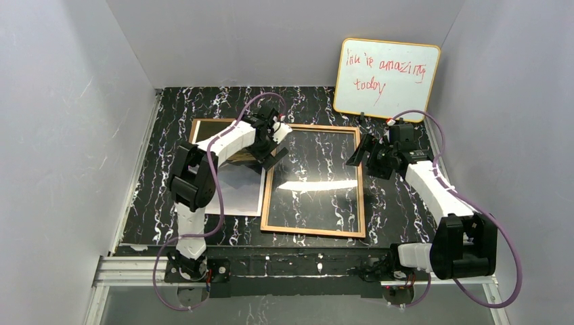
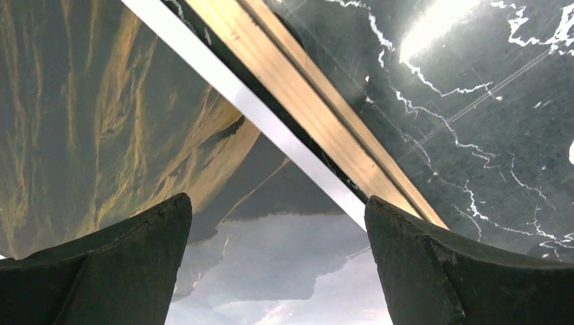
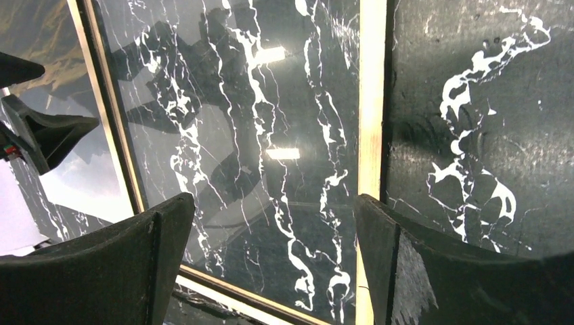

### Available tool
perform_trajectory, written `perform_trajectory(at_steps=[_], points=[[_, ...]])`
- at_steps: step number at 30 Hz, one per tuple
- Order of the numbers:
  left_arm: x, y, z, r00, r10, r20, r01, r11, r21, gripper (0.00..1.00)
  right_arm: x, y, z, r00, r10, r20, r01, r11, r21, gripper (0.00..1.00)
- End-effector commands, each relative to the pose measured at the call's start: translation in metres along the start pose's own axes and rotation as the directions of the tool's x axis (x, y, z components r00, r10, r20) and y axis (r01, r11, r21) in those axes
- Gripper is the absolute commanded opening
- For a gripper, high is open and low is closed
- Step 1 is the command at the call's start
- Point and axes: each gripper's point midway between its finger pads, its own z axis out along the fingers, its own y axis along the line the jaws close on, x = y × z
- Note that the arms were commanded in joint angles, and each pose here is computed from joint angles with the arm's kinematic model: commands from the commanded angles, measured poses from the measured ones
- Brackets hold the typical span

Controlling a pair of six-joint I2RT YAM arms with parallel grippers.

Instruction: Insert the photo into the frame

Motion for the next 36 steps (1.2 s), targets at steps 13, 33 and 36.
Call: perform_trajectory(at_steps=[13,33,36], points=[[-0.017,0.024,-0.030,0.999,0.012,0.043,-0.009,0.998,-0.067,0.98,-0.024,0.056,-0.032,0.995,0.042,0.087,-0.032,0.993,-0.111,0.95],[0.184,0.194,-0.028,0.900,-0.424,-0.098,0.379,0.875,-0.301,0.98,0.106,0.325,0.160,0.943,-0.318,-0.095,0.294,0.933,-0.205,0.90],[0.205,0.196,-0.023,0.884,-0.452,-0.120,0.400,0.864,-0.306,0.98,0.117,0.325,0.183,0.936,-0.333,-0.113,0.313,0.935,-0.165,0.89]])
